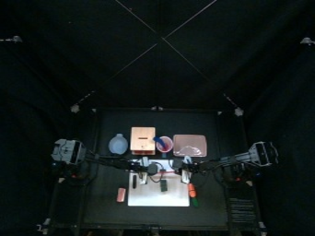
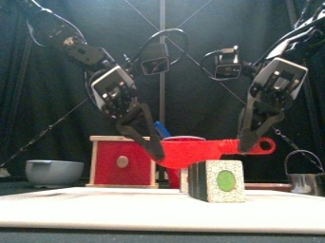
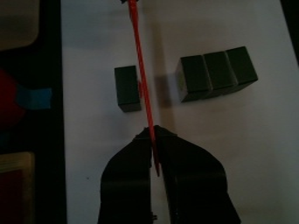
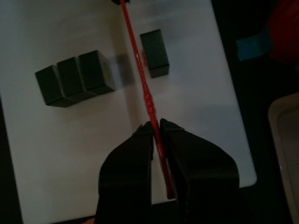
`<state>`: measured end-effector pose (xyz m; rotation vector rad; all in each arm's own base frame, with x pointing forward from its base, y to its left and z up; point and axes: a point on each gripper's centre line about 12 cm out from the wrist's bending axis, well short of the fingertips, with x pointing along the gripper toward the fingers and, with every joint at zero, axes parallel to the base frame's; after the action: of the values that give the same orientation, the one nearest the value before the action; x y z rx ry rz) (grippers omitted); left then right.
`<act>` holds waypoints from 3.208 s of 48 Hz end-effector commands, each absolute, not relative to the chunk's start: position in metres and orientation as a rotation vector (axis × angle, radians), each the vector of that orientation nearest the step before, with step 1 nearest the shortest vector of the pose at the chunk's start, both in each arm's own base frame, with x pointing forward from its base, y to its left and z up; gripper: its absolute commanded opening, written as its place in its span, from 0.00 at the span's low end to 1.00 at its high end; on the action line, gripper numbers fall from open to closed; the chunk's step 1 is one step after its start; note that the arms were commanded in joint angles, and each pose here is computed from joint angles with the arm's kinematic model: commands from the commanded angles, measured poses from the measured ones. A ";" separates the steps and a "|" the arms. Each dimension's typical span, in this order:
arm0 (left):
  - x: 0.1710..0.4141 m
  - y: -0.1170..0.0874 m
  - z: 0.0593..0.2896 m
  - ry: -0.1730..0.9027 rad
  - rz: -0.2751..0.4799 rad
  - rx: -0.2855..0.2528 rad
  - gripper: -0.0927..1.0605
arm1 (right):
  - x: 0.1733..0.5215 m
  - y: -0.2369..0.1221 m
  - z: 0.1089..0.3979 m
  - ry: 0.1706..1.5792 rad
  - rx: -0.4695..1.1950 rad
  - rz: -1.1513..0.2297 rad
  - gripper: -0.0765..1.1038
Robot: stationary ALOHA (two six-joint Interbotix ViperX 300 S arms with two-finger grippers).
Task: Place sushi on board then cut the sushi with the knife then place the pieces on the plate
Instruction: Cut the sushi into 4 pieces
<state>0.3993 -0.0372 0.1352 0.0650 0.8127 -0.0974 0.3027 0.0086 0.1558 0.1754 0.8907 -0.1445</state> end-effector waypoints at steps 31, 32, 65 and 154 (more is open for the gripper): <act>0.404 -0.093 0.138 0.815 -0.202 0.056 0.43 | 0.301 0.048 0.168 0.868 0.213 -0.044 0.46; 0.403 -0.093 0.137 0.818 -0.202 0.056 0.43 | 0.301 0.048 0.167 0.868 0.213 -0.044 0.46; 0.404 -0.095 0.139 0.813 -0.205 0.050 0.43 | 0.304 0.052 0.162 0.885 0.214 -0.040 0.46; 0.405 -0.095 0.133 0.884 -0.204 0.062 0.43 | 0.303 0.048 0.171 0.855 0.180 -0.033 0.46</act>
<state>0.4034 -0.0885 0.1278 0.0479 0.8955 -0.1866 0.3016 0.0520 0.1641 0.1645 0.8770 -0.0227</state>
